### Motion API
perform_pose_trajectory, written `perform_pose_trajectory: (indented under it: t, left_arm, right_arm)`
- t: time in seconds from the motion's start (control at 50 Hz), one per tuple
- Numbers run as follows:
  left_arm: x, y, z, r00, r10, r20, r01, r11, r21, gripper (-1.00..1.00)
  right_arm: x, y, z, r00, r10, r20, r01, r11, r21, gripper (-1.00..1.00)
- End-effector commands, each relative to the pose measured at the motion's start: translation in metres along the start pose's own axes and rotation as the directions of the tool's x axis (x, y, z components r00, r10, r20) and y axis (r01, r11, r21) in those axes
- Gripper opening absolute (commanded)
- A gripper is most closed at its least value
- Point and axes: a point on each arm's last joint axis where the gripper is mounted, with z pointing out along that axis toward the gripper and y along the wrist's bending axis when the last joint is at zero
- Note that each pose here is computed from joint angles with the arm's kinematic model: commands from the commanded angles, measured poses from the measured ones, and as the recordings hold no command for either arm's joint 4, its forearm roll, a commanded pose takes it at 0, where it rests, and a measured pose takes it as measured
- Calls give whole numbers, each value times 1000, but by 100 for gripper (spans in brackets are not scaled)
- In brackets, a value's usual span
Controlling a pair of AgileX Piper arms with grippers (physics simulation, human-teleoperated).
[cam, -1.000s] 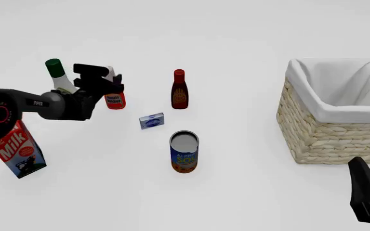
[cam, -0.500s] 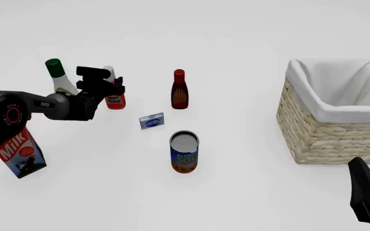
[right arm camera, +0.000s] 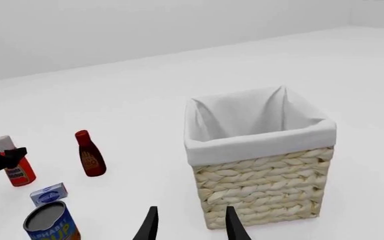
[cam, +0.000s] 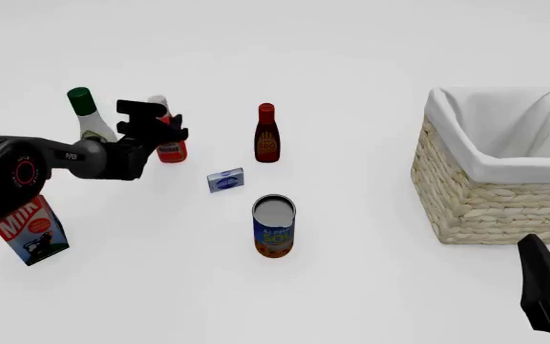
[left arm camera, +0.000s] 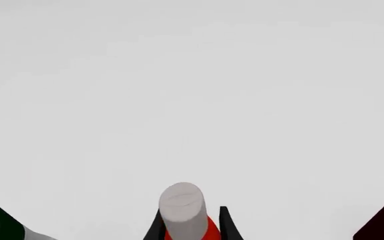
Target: Pick the ketchup and place it in the basket.
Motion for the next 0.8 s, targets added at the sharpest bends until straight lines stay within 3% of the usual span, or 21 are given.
perform_pose_trajectory:
  t: [0.02, 0.16, 0.34, 0.8]
  left_arm:
    - [-16, -7, -22, 1000, 3, 9, -3, 1000, 13, -100]
    - [-49, -14, -56, 998, -10, 57, 8, 999, 31, -100]
    - [-74, -16, -84, 996, -13, 87, 9, 999, 41, -100]
    - [-108, -18, -135, 992, -10, 124, 3, 998, 55, -100]
  right_arm:
    - [0, 0, 0, 1000, -4, 4, 4, 1000, -6, 100]
    - [-1, 1, -1, 1000, -10, 12, 10, 1000, -17, 100]
    - [-3, 2, -1, 1000, -10, 26, 11, 1000, -23, 100]
    - [-4, 2, -1, 999, -17, 41, 19, 999, -38, 100]
